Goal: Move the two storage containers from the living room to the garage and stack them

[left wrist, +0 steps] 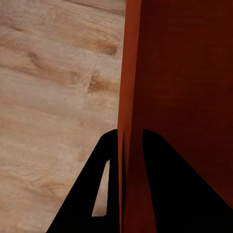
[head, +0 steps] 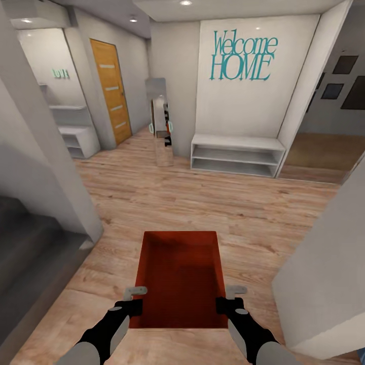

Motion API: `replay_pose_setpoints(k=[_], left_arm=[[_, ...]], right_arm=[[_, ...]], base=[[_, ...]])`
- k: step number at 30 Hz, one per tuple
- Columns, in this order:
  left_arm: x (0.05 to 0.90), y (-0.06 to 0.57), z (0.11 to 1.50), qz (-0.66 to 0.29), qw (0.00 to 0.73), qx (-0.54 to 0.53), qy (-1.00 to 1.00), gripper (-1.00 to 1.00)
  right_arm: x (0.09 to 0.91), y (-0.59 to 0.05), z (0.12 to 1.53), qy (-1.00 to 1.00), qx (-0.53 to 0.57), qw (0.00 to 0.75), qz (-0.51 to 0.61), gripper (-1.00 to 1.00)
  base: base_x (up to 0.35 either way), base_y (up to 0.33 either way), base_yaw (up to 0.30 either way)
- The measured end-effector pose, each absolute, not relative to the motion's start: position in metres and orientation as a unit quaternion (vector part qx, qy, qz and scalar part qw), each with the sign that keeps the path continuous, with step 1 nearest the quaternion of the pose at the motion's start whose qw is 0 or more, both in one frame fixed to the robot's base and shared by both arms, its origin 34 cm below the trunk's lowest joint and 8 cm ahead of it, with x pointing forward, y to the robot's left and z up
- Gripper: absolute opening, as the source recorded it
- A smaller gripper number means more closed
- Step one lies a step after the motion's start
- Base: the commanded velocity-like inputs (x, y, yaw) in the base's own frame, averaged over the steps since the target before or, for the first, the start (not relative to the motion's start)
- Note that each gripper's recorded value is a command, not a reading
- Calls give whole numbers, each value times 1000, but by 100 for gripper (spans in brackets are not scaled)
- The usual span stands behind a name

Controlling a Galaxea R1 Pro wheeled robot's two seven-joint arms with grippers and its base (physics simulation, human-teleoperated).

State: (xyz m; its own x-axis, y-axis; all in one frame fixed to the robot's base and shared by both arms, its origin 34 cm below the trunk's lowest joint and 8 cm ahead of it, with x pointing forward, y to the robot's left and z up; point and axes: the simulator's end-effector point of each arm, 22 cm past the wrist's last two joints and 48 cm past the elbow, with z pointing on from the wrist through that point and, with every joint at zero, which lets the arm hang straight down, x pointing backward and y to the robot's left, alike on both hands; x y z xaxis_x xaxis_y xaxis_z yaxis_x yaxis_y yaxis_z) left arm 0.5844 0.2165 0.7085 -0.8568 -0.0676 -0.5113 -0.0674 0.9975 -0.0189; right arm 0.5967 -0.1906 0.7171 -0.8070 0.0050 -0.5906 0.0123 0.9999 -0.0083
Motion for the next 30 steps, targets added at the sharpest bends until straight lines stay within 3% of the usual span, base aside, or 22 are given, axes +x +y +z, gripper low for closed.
replay_pose_setpoints(k=[19, 30], left_arm=[[584, 217, 708, 0, 265, -35, 964, -100], [584, 217, 708, 0, 265, -36, 964, -100]], right_arm=[[597, -191, 717, 951, 4, 311, -6, -100], [597, -190, 717, 951, 4, 311, -6, -100]], base=[[337, 0, 1], [337, 0, 117]])
